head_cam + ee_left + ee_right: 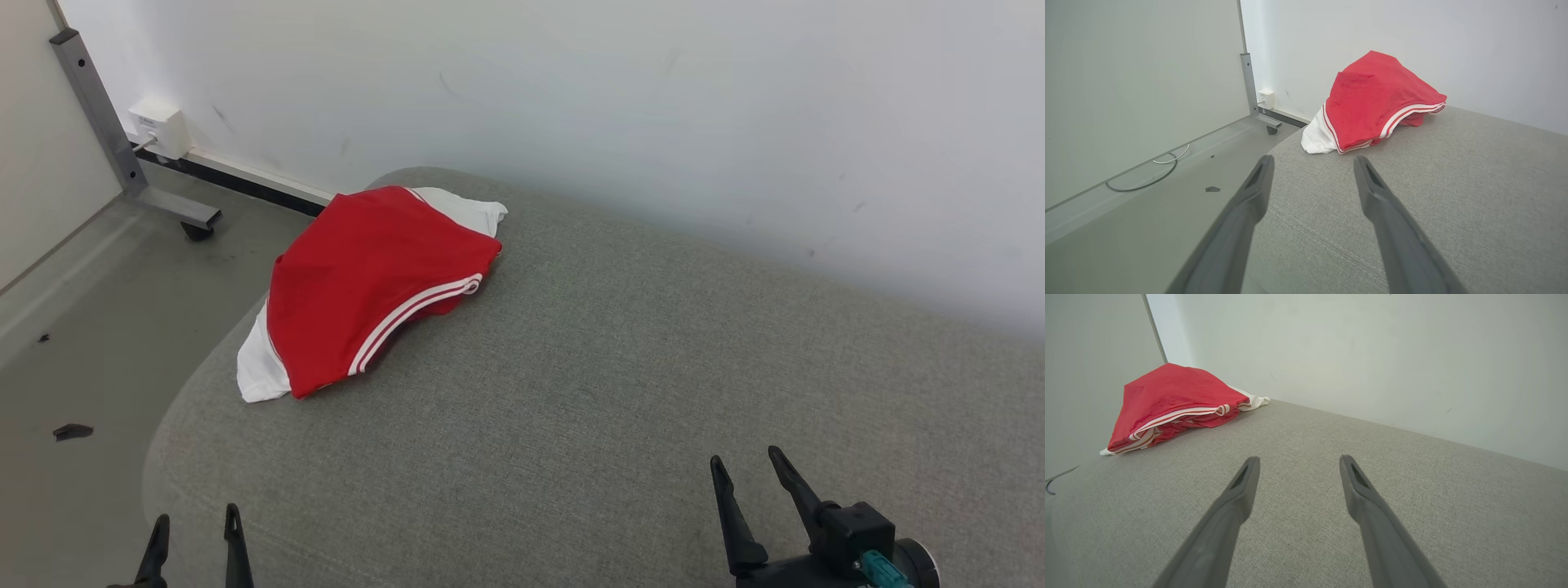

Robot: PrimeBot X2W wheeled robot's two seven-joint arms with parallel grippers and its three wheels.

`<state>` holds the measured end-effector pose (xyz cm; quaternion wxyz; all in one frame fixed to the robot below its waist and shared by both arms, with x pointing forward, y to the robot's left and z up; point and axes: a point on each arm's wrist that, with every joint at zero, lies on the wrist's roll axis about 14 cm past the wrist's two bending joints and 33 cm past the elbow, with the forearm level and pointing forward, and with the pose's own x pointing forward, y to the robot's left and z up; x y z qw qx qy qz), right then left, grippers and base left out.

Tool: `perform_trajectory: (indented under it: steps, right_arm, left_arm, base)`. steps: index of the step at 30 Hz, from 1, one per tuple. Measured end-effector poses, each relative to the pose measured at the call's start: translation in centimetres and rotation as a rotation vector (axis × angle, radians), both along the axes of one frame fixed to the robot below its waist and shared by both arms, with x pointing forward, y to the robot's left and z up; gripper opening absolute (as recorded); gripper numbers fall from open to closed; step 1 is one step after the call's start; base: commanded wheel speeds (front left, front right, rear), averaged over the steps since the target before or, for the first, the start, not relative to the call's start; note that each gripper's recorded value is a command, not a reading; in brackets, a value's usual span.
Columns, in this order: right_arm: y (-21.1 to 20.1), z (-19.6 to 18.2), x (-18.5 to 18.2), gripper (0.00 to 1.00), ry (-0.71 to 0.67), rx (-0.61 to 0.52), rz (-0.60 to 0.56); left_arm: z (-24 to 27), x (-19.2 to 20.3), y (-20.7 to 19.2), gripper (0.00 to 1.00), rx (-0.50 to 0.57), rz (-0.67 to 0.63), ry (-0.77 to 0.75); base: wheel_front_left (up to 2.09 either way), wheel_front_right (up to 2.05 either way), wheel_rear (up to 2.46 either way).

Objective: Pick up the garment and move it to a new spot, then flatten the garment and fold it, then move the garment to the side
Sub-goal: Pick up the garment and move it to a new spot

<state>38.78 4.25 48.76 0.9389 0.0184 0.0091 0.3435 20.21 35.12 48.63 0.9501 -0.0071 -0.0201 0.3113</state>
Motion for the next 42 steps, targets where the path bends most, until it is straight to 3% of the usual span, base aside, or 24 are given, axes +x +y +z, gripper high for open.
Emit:
perform_trajectory:
  steps: [11,16,23,26,31,35,42]
  right_arm:
    - [-0.7,-0.4,-0.2,1.00,0.011,-0.004,-0.016]
    - [-1.3,-0.9,-0.7,1.00,0.028,-0.005,-0.026]
    - [-0.8,-0.9,-1.6,1.00,0.014,-0.017,0.002]
    - [-0.3,-0.4,-1.6,1.00,-0.008,-0.033,0.023]
    - [0.8,0.6,-0.7,1.00,-0.049,-0.060,0.055]
    - [0.5,0.4,0.4,1.00,-0.048,-0.072,0.044]
    - [-1.6,-2.1,2.4,1.00,0.018,-0.077,-0.016]
  left_arm:
    - [-0.6,0.7,-0.3,1.00,-0.019,-0.013,0.010]
    - [-1.0,3.1,-0.4,1.00,-0.091,-0.066,0.021]
    - [0.5,7.5,1.1,1.00,-0.199,-0.110,0.041]
    - [1.2,9.9,2.0,1.00,-0.295,-0.122,0.051]
    - [5.0,14.8,3.7,1.00,-0.387,-0.138,-0.013]
    - [5.8,18.8,3.5,1.00,-0.401,-0.187,0.018]
    - [1.3,24.0,3.1,1.00,-0.346,-0.202,0.263]
  base:
    - [0.00,0.00,0.00]
    - [0.00,0.00,0.00]
    - [0.00,0.00,0.00]
    - [0.00,0.00,0.00]
    - [0.00,0.00,0.00]
    - [0.00,0.00,0.00]
    - [0.00,0.00,0.00]
